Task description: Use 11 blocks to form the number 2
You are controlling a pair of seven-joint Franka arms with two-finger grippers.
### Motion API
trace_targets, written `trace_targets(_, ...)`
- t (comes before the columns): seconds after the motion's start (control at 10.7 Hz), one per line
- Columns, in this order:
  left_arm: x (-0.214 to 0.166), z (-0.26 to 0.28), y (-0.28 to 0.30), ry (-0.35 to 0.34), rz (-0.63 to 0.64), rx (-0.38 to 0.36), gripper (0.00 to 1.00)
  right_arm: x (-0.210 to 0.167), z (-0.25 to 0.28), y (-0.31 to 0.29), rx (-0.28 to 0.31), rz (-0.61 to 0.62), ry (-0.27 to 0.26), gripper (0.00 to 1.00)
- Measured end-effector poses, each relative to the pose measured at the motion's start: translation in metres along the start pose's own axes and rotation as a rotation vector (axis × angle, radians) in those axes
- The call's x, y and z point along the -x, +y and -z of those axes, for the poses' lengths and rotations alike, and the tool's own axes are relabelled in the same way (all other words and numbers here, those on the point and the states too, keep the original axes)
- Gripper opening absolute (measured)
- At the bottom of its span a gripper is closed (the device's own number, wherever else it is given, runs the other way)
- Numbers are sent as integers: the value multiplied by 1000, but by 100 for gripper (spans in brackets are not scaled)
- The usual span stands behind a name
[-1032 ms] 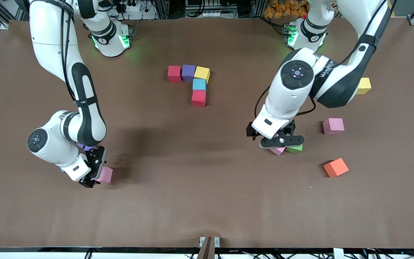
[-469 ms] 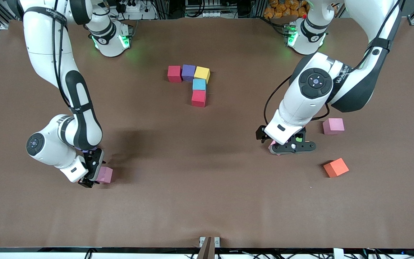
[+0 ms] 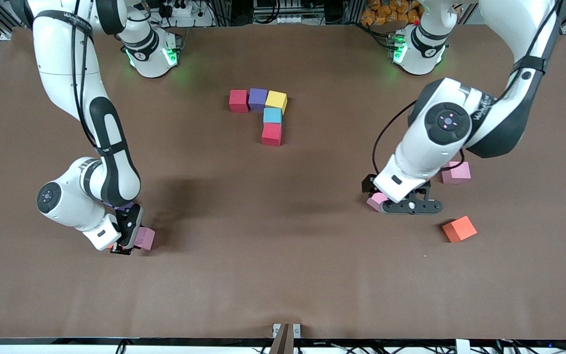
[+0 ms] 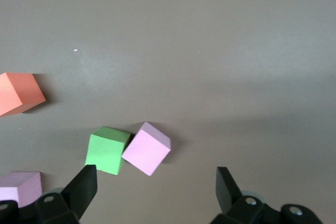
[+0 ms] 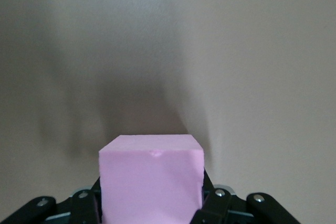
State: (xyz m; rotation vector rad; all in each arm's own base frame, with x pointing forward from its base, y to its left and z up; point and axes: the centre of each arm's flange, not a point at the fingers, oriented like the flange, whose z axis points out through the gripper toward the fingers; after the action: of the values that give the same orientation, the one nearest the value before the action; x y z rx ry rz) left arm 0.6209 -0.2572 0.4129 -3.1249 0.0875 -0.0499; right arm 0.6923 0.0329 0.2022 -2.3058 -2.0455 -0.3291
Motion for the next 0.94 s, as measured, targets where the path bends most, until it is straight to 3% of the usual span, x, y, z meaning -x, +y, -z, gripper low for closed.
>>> trace_targets(0.56,7,-65,-14,-118,-228,2,100,-30,0,-1,-52,27,45,63)
trace_targets(0.94,16,-83,-11,-156,-353,8,100,-75,-3,-21,-159,35,75,63)
